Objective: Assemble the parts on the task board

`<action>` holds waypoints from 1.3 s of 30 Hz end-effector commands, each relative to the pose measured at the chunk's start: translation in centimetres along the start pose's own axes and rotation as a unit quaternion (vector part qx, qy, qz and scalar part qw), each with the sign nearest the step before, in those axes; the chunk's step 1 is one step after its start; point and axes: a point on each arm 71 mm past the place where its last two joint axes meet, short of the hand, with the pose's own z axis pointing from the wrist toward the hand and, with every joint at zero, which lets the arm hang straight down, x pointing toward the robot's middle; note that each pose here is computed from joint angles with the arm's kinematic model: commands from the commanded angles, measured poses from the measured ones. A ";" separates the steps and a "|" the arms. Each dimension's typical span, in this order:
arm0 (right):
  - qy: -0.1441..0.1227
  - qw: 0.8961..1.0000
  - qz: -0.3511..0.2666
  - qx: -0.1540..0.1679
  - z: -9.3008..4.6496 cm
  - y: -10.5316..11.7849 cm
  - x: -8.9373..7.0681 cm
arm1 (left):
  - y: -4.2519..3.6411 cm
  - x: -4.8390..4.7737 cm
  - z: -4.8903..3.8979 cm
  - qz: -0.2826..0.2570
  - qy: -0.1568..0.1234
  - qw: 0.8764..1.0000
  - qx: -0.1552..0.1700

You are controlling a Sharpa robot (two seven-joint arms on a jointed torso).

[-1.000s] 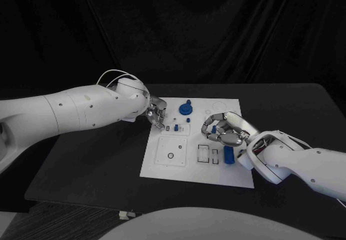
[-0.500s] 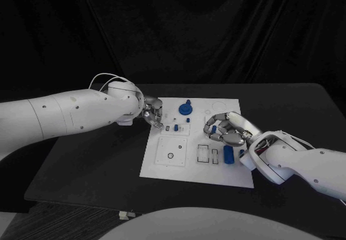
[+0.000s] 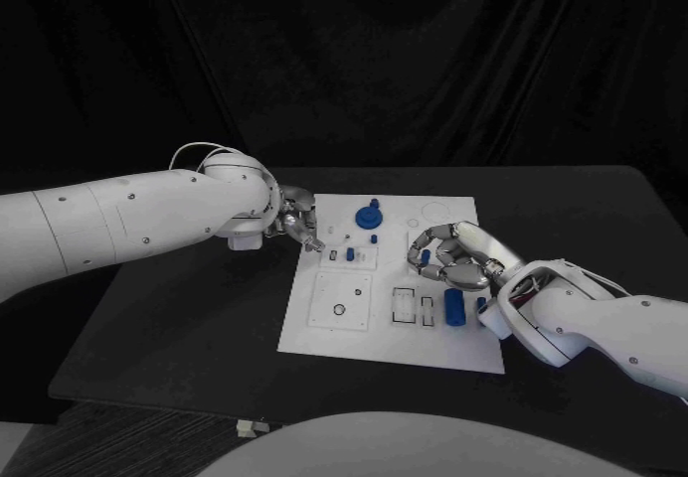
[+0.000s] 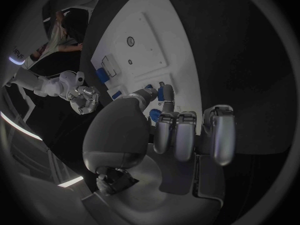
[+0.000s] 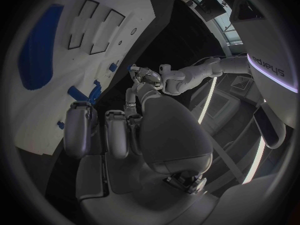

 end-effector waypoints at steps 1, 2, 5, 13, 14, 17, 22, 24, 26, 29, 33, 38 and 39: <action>-0.014 1.000 -0.005 0.006 0.0 0.3 -0.7 | -0.15 0.71 -0.10 -0.043 0.053 0.997 -0.021; -0.017 1.000 -0.006 0.005 0.0 0.4 -0.9 | -0.19 0.73 -0.11 -0.044 0.053 0.997 -0.023; -0.028 1.000 -0.011 0.003 0.1 0.7 -1.7 | -0.35 0.73 -0.13 -0.051 0.047 0.997 -0.028; -0.051 0.998 -0.022 -0.004 0.6 2.0 -3.5 | -1.06 0.71 0.14 -0.064 0.026 0.997 -0.036; -0.053 0.998 -0.022 -0.004 0.6 2.1 -3.6 | -1.14 0.73 0.21 -0.065 0.023 0.997 -0.035; -0.058 0.998 -0.024 -0.005 0.8 2.3 -3.9 | -1.40 0.82 0.44 -0.070 0.015 0.997 -0.034; -0.062 0.998 -0.026 -0.004 0.9 2.5 -4.2 | -1.57 0.88 0.77 -0.078 0.002 0.996 -0.031; -0.063 0.998 -0.026 -0.003 0.9 2.5 -4.2 | -1.54 0.86 0.91 -0.081 -0.002 0.996 -0.032; -0.063 0.998 -0.026 -0.002 1.0 2.4 -4.2 | -1.51 0.88 1.01 -0.083 -0.004 0.996 -0.033; -0.063 0.998 -0.027 -0.002 1.0 2.4 -4.2 | -1.40 0.99 1.24 -0.084 -0.003 0.996 -0.036; -0.062 0.998 -0.027 -0.001 1.1 2.5 -4.2 | -1.28 1.14 1.50 -0.085 -0.001 0.996 -0.038; -0.062 0.998 -0.027 -0.002 1.2 2.5 -4.2 | -1.24 1.14 1.84 -0.076 -0.008 0.996 -0.036; -0.062 0.998 -0.027 -0.002 1.2 2.5 -4.2 | -1.25 1.13 1.88 -0.073 -0.009 0.997 -0.035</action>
